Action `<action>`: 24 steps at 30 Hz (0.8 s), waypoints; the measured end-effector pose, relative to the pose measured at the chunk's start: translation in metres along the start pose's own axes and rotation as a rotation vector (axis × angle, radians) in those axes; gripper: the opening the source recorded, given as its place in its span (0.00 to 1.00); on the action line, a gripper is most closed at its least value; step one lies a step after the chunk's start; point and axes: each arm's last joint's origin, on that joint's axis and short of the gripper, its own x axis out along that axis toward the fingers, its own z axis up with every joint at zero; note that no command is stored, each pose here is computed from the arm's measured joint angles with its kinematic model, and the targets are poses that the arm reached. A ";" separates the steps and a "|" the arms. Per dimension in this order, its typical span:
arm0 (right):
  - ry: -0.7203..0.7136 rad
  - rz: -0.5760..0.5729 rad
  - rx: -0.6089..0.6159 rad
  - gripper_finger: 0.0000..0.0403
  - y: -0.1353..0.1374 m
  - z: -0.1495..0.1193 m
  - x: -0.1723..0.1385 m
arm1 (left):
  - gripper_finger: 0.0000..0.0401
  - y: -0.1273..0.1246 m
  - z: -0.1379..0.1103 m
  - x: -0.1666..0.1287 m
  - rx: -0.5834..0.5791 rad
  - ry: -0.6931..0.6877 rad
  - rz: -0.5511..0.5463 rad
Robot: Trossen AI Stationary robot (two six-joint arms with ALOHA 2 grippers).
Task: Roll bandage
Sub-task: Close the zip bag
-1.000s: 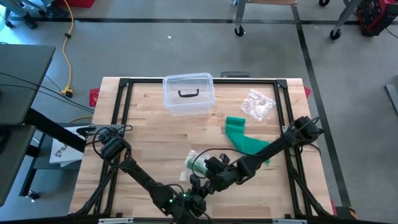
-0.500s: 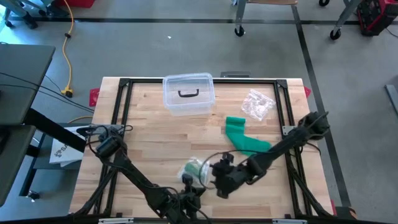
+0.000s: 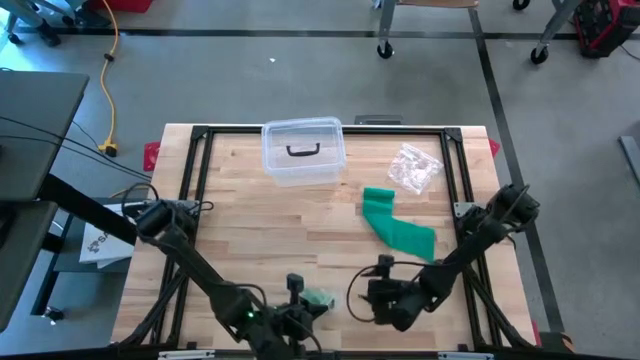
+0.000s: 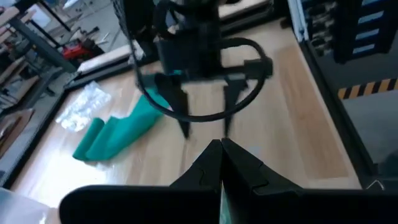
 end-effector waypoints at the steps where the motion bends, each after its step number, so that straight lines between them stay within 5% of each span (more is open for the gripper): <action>1: -0.062 0.031 0.027 0.62 0.001 -0.001 0.002 | 0.00 0.003 0.003 -0.002 0.004 -0.006 0.000; 6: -0.282 0.175 0.061 0.62 0.000 0.003 0.003 | 0.00 0.014 0.011 -0.006 -0.015 -0.025 0.001; 10: -0.220 0.298 -0.029 0.62 0.003 -0.001 0.004 | 0.00 0.019 0.012 -0.003 -0.031 -0.022 0.011; 18: -0.209 0.178 0.049 0.61 0.002 -0.009 0.004 | 0.00 0.026 0.016 0.006 -0.081 -0.023 -0.015; 24: -0.211 0.216 0.050 0.46 -0.001 -0.004 0.007 | 0.00 0.029 0.016 0.009 -0.086 -0.017 -0.018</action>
